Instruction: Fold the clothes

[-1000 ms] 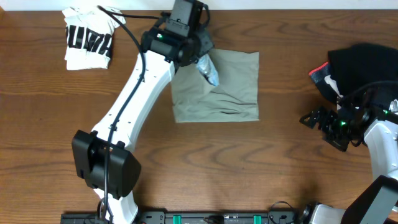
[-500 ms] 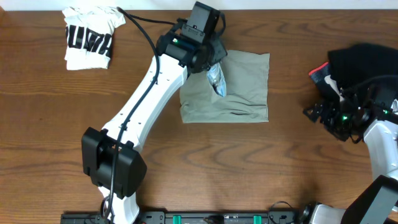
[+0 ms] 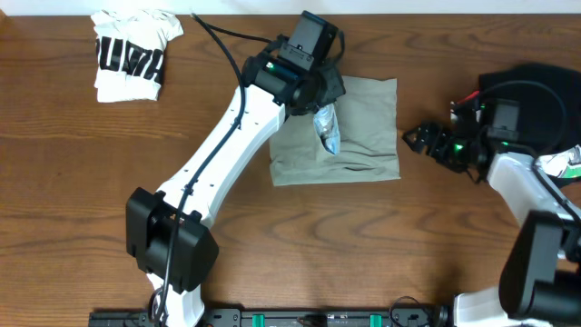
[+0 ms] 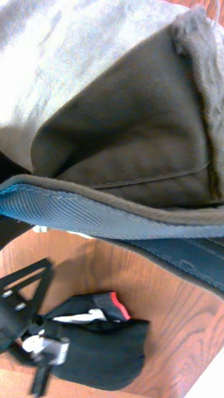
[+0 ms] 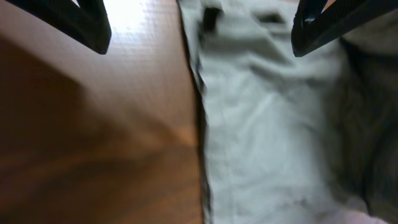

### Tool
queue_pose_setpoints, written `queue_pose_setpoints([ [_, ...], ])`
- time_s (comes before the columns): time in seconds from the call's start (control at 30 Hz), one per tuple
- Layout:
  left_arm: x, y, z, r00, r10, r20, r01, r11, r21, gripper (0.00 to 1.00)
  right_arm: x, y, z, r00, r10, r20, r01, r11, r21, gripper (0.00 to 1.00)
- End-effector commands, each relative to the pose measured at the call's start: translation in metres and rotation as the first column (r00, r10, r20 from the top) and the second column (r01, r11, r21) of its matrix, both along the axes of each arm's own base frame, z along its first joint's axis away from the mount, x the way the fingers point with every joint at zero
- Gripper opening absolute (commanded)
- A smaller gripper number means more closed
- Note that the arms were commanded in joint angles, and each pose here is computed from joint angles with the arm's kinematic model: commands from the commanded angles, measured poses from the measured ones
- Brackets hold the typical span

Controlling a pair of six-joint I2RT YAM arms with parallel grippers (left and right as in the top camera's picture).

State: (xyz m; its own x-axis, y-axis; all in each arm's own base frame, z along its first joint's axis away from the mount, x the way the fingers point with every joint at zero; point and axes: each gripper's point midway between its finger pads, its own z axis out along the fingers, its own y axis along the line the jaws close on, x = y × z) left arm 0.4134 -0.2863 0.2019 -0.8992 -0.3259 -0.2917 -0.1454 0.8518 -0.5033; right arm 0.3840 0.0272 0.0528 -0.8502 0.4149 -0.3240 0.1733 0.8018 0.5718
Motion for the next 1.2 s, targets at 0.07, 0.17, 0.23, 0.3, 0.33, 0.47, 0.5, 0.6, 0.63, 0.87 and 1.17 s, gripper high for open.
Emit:
queue_pose_setpoints([
  [0.07, -0.005, -0.012, 0.002, 0.998, -0.067, 0.017, 0.067, 0.998, 0.006, 0.06, 0.014, 0.020, -0.011, 1.000, -0.007, 0.004, 0.007, 0.999, 0.047, 0.88],
  [0.17, -0.007, -0.012, 0.001, 0.996, -0.084, 0.019, 0.084, 0.996, 0.016, 0.06, 0.018, 0.027, -0.021, 1.000, 0.010, 0.006, -0.010, 0.999, 0.040, 0.87],
  [0.23, -0.008, -0.012, 0.000, 0.996, -0.084, 0.015, 0.084, 0.996, 0.018, 0.06, 0.018, 0.029, -0.031, 1.000, 0.014, -0.006, -0.014, 0.999, 0.030, 0.86],
  [0.3, -0.010, -0.012, -0.001, 0.996, -0.087, 0.009, 0.087, 0.996, 0.021, 0.06, 0.019, 0.031, -0.040, 1.000, 0.020, -0.017, -0.019, 0.999, 0.029, 0.85],
  [0.33, -0.011, -0.012, -0.001, 0.995, -0.095, 0.008, 0.095, 0.995, 0.026, 0.06, 0.019, 0.033, -0.045, 0.999, 0.024, -0.024, -0.023, 0.999, 0.030, 0.85],
  [0.47, -0.019, -0.018, -0.003, 0.987, -0.158, 0.016, 0.157, 0.986, 0.052, 0.06, 0.017, 0.037, -0.060, 0.998, 0.033, -0.047, -0.032, 0.999, 0.032, 0.84],
  [0.5, -0.020, -0.021, -0.003, 0.986, -0.164, 0.016, 0.163, 0.985, 0.052, 0.06, 0.017, 0.038, -0.063, 0.998, 0.036, -0.051, -0.034, 0.999, 0.032, 0.84],
  [0.6, -0.025, -0.027, -0.003, 0.984, -0.179, 0.017, 0.178, 0.983, 0.051, 0.06, 0.016, 0.042, -0.066, 0.997, 0.046, -0.058, -0.044, 0.998, 0.033, 0.81],
  [0.63, -0.027, -0.029, -0.003, 0.983, -0.184, 0.017, 0.183, 0.982, 0.051, 0.06, 0.015, 0.044, -0.067, 0.997, 0.052, -0.060, -0.050, 0.998, 0.032, 0.80],
  [0.87, -0.038, -0.045, -0.002, 0.975, -0.222, 0.025, 0.221, 0.974, 0.047, 0.07, 0.013, 0.057, -0.068, 0.995, 0.083, -0.059, -0.081, 0.996, 0.032, 0.81],
  [1.17, -0.038, -0.054, 0.003, 0.980, -0.198, 0.033, 0.198, 0.980, 0.014, 0.24, 0.011, 0.066, -0.068, 0.993, 0.100, -0.062, -0.098, 0.995, 0.035, 0.81],
])
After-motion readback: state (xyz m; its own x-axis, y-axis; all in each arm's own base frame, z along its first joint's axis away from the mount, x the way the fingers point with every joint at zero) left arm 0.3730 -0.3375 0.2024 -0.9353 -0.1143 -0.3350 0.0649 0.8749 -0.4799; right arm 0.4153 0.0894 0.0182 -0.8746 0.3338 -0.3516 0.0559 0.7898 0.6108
